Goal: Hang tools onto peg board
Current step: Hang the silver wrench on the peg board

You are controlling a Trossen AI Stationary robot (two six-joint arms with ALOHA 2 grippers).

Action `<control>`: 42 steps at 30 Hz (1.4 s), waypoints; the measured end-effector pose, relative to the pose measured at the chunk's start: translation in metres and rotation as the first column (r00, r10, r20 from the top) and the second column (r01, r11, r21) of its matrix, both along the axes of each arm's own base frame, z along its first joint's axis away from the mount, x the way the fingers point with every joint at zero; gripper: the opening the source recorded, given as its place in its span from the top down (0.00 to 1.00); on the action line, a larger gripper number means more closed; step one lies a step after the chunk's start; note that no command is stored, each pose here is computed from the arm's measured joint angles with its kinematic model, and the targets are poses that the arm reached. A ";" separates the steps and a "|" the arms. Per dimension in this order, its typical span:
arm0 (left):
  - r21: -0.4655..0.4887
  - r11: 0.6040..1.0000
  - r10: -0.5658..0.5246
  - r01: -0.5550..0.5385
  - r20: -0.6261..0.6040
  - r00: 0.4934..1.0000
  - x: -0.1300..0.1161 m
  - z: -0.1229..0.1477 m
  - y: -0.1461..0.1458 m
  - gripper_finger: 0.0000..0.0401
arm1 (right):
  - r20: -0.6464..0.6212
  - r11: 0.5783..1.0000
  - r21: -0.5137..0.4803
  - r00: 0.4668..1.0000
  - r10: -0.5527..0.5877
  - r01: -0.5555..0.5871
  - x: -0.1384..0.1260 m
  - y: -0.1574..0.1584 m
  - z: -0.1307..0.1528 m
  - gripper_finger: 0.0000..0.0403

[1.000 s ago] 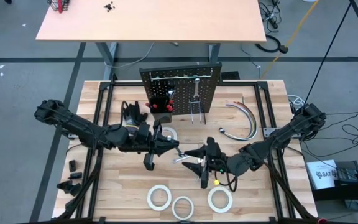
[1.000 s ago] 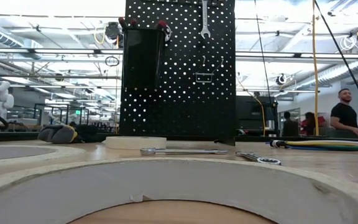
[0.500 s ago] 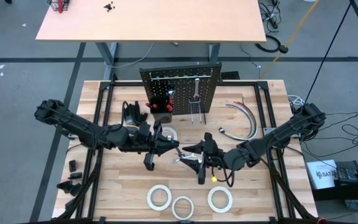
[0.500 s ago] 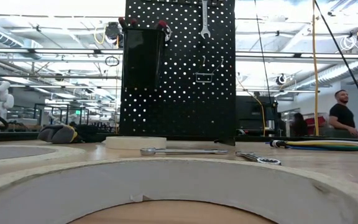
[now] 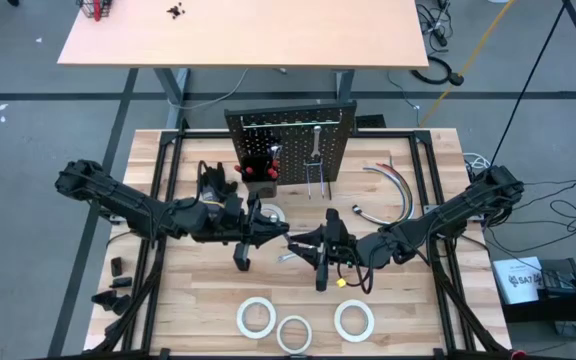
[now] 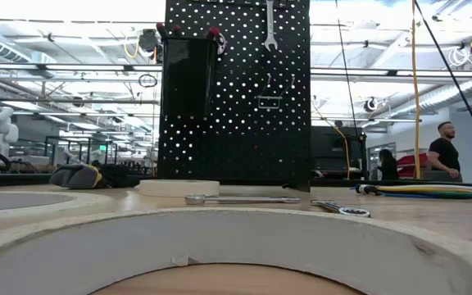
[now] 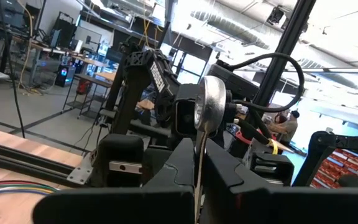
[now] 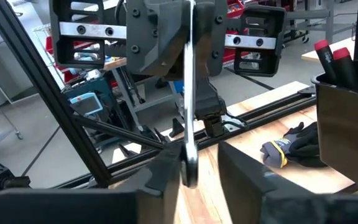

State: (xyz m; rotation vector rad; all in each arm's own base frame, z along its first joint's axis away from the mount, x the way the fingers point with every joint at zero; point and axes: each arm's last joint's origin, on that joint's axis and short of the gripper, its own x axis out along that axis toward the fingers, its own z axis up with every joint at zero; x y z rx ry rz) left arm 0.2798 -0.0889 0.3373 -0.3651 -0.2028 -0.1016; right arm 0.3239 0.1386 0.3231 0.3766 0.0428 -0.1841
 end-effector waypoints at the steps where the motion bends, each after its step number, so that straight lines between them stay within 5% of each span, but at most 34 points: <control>1: 0.000 1.000 0.001 -0.001 0.000 1.000 0.000 0.000 0.000 0.99 | 0.000 1.000 0.000 1.000 0.000 0.000 0.000 0.000 0.000 0.78; 7: 0.001 1.000 -0.002 0.002 0.004 1.000 0.000 0.000 0.000 0.97 | 0.016 1.000 -0.022 1.000 0.012 -0.011 0.001 0.000 0.002 0.97; 15: 0.124 0.992 -0.004 0.004 0.000 1.000 -0.003 0.001 -0.004 0.77 | 0.064 0.999 -0.037 0.998 0.024 -0.021 0.005 -0.008 0.008 0.98; 19: 0.150 0.988 0.055 -0.032 -0.153 0.987 -0.019 0.000 0.004 0.70 | 0.083 0.999 -0.043 0.996 -0.011 0.015 0.004 -0.017 0.012 0.98; 24: 0.105 0.993 0.074 -0.052 -0.219 0.973 -0.053 0.014 0.015 0.69 | 0.106 0.998 -0.016 0.992 -0.062 0.064 -0.014 -0.046 -0.008 0.98; 28: 0.090 0.995 0.052 -0.035 -0.197 0.979 -0.070 0.024 0.017 0.69 | 0.304 0.992 0.108 0.949 -0.089 0.058 -0.035 -0.083 -0.034 0.98; 32: 0.093 0.995 0.064 -0.045 -0.211 0.975 -0.071 0.019 0.015 0.68 | 0.388 0.981 0.195 0.916 -0.101 0.026 -0.043 -0.103 -0.050 0.98; 42: 0.084 0.995 0.074 -0.055 -0.253 0.965 -0.058 0.007 0.010 0.68 | 0.399 0.977 0.202 0.906 -0.143 0.065 -0.039 -0.136 -0.047 0.98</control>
